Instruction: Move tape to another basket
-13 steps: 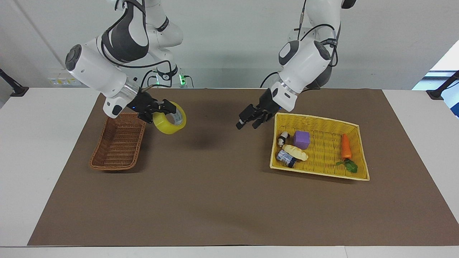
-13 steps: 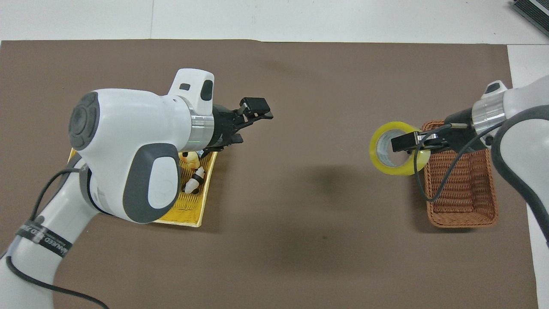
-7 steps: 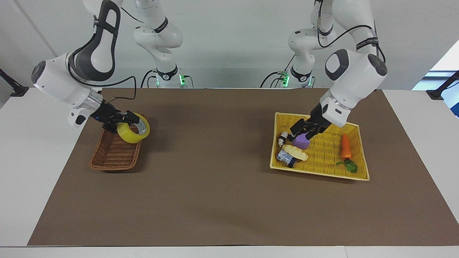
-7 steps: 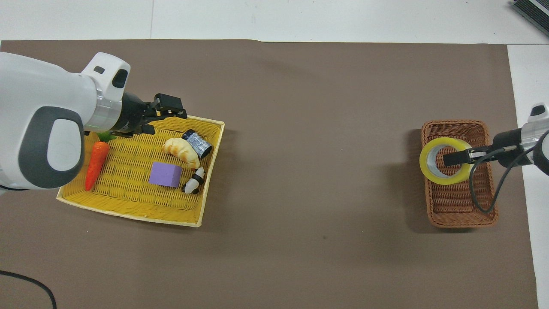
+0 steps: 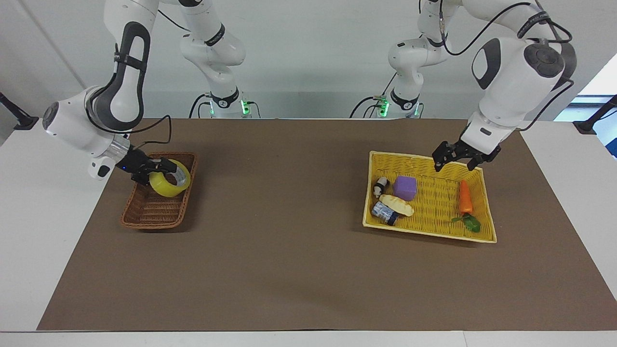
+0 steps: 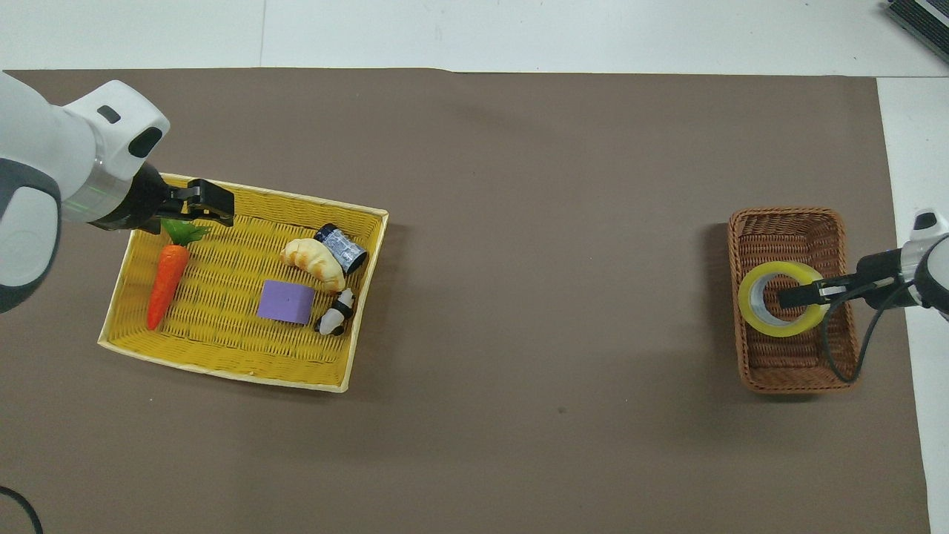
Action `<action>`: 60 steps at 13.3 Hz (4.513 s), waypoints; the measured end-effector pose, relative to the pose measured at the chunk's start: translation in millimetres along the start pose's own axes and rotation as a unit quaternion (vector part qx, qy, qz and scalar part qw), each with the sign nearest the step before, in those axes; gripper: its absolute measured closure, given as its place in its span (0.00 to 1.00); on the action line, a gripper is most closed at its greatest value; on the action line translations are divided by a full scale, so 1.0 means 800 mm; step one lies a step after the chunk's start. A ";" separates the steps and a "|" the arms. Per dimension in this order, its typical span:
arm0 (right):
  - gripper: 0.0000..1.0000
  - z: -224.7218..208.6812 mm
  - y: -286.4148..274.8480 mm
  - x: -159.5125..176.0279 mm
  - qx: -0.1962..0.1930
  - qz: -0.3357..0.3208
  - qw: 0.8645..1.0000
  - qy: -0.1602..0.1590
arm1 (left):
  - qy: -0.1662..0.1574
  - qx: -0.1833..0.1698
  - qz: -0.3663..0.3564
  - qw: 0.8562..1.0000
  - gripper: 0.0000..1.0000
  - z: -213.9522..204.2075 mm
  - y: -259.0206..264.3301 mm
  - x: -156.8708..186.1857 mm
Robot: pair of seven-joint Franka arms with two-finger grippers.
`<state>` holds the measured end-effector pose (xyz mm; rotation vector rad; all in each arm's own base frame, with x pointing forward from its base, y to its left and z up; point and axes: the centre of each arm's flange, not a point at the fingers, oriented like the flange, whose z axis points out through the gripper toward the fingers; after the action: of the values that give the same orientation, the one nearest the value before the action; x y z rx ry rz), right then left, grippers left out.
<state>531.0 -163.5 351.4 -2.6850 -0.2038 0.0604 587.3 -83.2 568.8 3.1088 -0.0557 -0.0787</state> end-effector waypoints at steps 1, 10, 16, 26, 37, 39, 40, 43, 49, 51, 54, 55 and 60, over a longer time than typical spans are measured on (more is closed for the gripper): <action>1.00 0.003 0.006 -0.003 -0.001 -0.004 1.000 0.001 | 0.000 0.003 0.003 1.000 0.00 -0.025 -0.009 -0.006; 0.45 0.019 0.036 -0.010 -0.007 -0.015 1.000 0.003 | 0.012 0.008 -0.001 1.000 0.00 -0.063 -0.017 -0.025; 0.00 -0.042 0.021 0.021 -0.027 -0.030 0.998 0.038 | 0.010 0.011 0.012 1.000 0.00 -0.060 0.001 -0.026; 0.00 -0.137 -0.168 0.101 -0.177 0.055 0.982 0.034 | 0.013 0.024 -0.053 0.998 0.00 -0.064 -0.080 -0.022; 0.00 -0.271 -0.312 0.030 -0.176 0.134 0.975 0.032 | -0.004 0.009 0.010 1.000 0.00 -0.086 -0.083 -0.046; 0.00 -0.277 -0.316 0.025 -0.178 0.133 0.975 0.031 | 0.002 0.008 0.010 1.000 0.00 -0.098 -0.084 -0.055; 0.00 -0.277 -0.316 0.024 -0.180 0.133 0.974 0.031 | 0.003 0.008 0.008 1.000 0.00 -0.100 -0.087 -0.056; 0.00 -0.283 -0.307 0.022 -0.222 0.125 0.967 0.027 | 0.002 0.008 0.005 1.000 0.00 -0.100 -0.092 -0.056; 0.00 -0.322 -0.334 -0.008 -0.228 0.106 0.967 0.028 | 0.002 0.008 0.005 1.000 0.00 -0.100 -0.092 -0.057; 0.00 -0.320 -0.336 -0.008 -0.228 0.101 0.968 0.026 | 0.002 0.008 0.005 1.000 0.00 -0.100 -0.091 -0.057; 0.00 -0.313 -0.339 -0.007 -0.228 0.098 0.968 0.020 | 0.002 0.008 0.005 1.000 0.00 -0.100 -0.092 -0.057; 0.00 -0.312 -0.340 -0.007 -0.228 0.097 0.969 0.020 | 0.002 0.008 0.005 1.000 0.00 -0.100 -0.092 -0.057; 0.00 -0.306 -0.348 -0.006 -0.229 0.090 0.969 0.016 | 0.002 0.008 0.005 1.000 0.00 -0.100 -0.092 -0.057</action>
<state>507.3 -21.2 693.1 -3.1572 0.0447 0.0276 548.8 -5.9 648.2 3.1237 -0.0713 -0.0730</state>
